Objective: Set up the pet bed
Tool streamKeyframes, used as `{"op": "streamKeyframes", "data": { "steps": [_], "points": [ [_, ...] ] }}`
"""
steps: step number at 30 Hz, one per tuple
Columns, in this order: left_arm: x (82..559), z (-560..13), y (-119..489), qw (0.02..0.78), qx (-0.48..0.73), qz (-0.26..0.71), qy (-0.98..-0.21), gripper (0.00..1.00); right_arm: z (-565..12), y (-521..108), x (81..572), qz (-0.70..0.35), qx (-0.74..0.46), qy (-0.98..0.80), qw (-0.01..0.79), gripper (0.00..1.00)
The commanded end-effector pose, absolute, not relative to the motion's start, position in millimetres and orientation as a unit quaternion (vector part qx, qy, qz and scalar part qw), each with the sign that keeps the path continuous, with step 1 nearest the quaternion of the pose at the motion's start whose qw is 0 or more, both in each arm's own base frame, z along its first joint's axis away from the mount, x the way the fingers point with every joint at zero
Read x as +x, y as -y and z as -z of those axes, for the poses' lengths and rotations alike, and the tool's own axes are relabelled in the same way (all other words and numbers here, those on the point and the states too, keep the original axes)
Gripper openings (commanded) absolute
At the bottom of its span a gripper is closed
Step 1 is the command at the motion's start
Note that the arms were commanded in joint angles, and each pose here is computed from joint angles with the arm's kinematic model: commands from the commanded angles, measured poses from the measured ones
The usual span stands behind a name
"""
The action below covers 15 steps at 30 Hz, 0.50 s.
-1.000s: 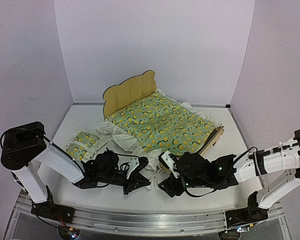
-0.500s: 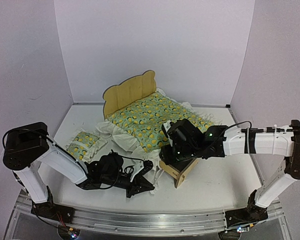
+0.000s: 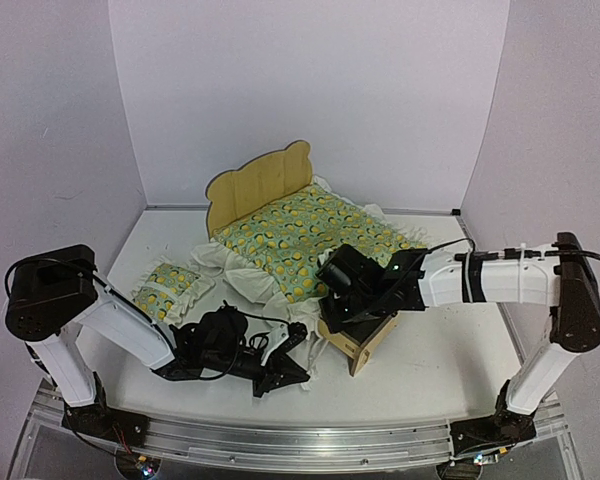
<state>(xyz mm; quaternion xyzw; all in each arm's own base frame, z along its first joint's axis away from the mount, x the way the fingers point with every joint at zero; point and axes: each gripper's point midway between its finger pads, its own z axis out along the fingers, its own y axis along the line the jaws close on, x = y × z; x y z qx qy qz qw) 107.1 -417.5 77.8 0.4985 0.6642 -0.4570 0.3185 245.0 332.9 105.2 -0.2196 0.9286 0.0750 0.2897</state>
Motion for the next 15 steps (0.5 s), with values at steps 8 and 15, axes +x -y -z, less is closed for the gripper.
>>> {"op": "streamKeyframes", "data": {
  "steps": [8, 15],
  "points": [
    [109.7, -88.0, 425.2, 0.330, 0.501, 0.455, -0.658, 0.00, -114.3, -305.9, 220.8, -0.026, -0.325, -0.917, 0.232, 0.00],
    [98.6, -84.7, 429.8, 0.301, 0.517, 0.472, -0.647, 0.00, -119.5, -299.0, 180.8, -0.074, -0.366, -0.915, 0.152, 0.00]
  ]
}}
